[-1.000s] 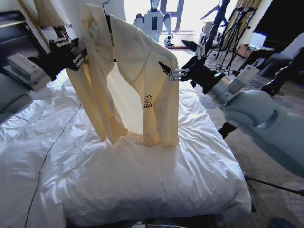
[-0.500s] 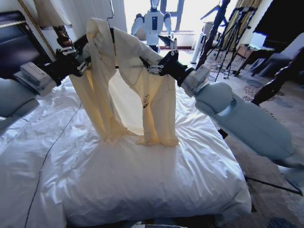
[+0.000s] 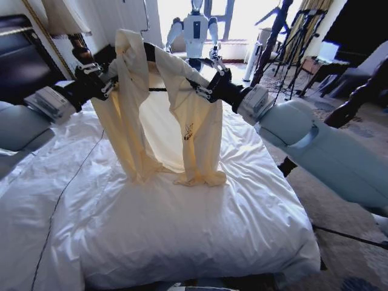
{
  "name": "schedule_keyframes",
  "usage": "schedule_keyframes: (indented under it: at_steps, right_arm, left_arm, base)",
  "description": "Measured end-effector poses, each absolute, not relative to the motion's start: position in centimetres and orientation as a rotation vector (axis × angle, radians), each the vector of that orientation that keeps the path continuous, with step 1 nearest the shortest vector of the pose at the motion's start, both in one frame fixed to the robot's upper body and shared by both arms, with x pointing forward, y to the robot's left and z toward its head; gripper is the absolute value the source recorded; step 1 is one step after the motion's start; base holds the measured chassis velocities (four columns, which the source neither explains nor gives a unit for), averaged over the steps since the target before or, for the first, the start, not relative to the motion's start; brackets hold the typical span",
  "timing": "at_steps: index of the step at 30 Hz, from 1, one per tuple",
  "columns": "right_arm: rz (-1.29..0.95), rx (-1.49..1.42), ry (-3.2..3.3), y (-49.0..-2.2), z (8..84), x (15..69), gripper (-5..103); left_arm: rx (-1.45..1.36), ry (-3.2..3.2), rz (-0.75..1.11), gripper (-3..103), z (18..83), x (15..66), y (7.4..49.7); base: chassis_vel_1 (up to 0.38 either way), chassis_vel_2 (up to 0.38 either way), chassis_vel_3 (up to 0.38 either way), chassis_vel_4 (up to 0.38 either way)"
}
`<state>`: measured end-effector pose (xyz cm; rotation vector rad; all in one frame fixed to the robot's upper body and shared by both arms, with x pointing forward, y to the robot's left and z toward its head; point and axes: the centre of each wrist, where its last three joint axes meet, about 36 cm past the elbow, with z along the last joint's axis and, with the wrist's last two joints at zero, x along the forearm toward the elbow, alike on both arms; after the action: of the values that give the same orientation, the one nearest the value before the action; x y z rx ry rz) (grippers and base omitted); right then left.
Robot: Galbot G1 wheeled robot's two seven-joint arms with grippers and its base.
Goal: Pick up the clothes from the bed and hang them on the clothes hanger.
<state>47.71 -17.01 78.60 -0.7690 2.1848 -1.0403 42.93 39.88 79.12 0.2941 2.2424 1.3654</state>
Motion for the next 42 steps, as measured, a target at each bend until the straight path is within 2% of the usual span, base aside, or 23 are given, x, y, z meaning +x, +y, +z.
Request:
schedule_keyframes:
  at_steps: [4,10,13,14,15,18,20,22,25,32,36,39,40,41,42]
  right_arm:
    - [-1.026,-0.779,2.184,-16.4,78.7,47.8,52]
    - [-0.987,-0.808,2.171,-14.8,79.2,48.2,61]
    - [-0.976,-0.819,2.175,-14.6,79.4,48.2,51]
    - [-0.976,-0.819,2.175,-14.6,79.4,48.2,51]
    - [-0.964,-0.829,2.184,-14.8,79.5,48.1,42]
    - [-0.951,-0.834,2.202,-15.5,79.9,47.8,28]
    - [-0.952,-0.837,2.204,-15.6,80.0,47.8,28]
    - [-0.949,-0.841,2.209,-15.6,79.9,47.9,23]
    - [-0.920,-0.855,2.203,-15.1,79.9,48.0,20]
    - [-0.878,-0.872,2.161,-14.5,80.5,48.3,20]
    - [-0.879,-0.882,2.154,-14.8,80.5,48.1,25]
    - [-0.894,-0.905,2.159,-15.3,80.2,47.8,36]
    - [-0.894,-0.905,2.159,-15.3,80.2,47.8,36]
    - [-0.905,-0.906,2.162,-15.5,80.2,47.7,44]
    - [-0.905,-0.906,2.162,-15.5,80.2,47.7,44]
  left_arm:
    - [0.296,2.232,1.373,21,79.1,42.9,39.7]
    - [0.322,2.219,1.368,21,78.7,42.6,39.0]
    - [0.332,2.213,1.366,21,78.6,42.4,38.6]
    - [0.332,2.213,1.366,21,78.6,42.4,38.6]
    - [0.333,2.214,1.367,21,78.6,42.4,38.6]
    - [0.338,2.215,1.365,21,78.2,42.6,38.6]
    - [0.341,2.214,1.362,21,78.2,42.6,38.5]
    - [0.342,2.214,1.362,21,78.1,42.5,38.3]
    - [0.341,2.214,1.367,21,78.0,42.5,38.3]
    - [0.343,2.210,1.377,21,77.8,42.5,38.2]
    - [0.372,2.201,1.375,21,77.4,42.3,37.6]
    - [0.388,2.195,1.379,21,77.3,42.3,37.4]
    - [0.388,2.195,1.379,21,77.3,42.3,37.4]
    - [0.388,2.193,1.382,21,77.2,42.3,37.4]
    - [0.388,2.193,1.382,21,77.2,42.3,37.4]
  base:
    - [0.000,0.000,0.000,0.000]
    - [0.000,0.000,0.000,0.000]
    - [0.000,0.000,0.000,0.000]
    - [0.000,0.000,0.000,0.000]
    - [0.000,0.000,0.000,0.000]
    - [0.000,0.000,0.000,0.000]
    - [0.000,0.000,0.000,0.000]
    - [0.000,0.000,0.000,0.000]
    - [0.000,0.000,0.000,0.000]
    - [0.000,0.000,0.000,0.000]
    - [0.000,0.000,0.000,0.000]
    - [0.000,0.000,0.000,0.000]
    - [0.000,0.000,0.000,0.000]
    - [0.000,0.000,0.000,0.000]
    - [0.000,0.000,0.000,0.000]
